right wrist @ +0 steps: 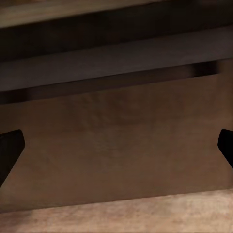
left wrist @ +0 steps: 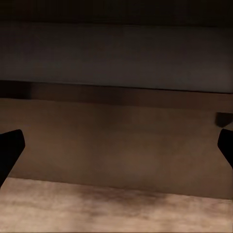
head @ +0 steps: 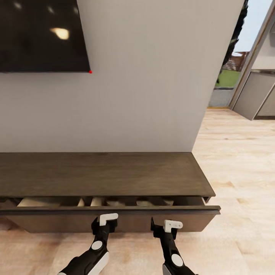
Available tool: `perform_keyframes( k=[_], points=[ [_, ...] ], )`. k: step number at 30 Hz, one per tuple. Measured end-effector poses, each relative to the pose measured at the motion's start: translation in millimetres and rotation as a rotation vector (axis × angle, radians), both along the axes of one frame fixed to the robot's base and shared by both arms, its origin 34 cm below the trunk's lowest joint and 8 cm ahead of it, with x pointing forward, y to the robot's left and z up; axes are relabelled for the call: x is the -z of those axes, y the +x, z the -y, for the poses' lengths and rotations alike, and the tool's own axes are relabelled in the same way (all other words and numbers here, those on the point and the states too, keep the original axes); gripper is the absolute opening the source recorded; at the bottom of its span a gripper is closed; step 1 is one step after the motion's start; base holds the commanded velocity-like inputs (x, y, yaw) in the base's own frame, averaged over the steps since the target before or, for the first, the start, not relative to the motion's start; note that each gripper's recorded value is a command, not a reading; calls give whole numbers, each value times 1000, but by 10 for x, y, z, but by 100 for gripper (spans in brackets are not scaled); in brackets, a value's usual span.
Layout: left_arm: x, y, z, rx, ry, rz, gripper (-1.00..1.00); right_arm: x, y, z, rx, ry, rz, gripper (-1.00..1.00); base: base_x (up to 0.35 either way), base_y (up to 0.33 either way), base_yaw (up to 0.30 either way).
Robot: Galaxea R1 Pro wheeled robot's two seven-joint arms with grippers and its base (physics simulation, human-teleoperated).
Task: Place each of the two pumpkins and all three candles from the living room inside a cabinet in the living room (use any cabinet), then make sure every cabinet is closed, and position the cauldron so it is next to a table in the living room.
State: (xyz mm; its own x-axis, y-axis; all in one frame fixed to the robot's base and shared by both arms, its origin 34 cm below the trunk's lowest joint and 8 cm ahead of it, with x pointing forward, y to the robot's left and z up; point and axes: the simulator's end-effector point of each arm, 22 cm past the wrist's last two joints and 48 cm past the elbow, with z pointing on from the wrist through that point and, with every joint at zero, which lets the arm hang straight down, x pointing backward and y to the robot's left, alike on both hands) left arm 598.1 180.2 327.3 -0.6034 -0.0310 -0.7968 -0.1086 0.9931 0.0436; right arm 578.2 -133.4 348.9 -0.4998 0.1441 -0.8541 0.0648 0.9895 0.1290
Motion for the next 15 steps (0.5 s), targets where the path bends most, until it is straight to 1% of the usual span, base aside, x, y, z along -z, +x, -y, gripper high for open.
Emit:
perform_keyframes(
  k=[11,15],
  points=[
    [0,0,-2,-1,0,0,100,0,0,0,0,0,0,100,169,0,0],
    [0,1,-3,-1,0,0,100,2,0,0,0,0,0,100,77,0,0]
  ],
)
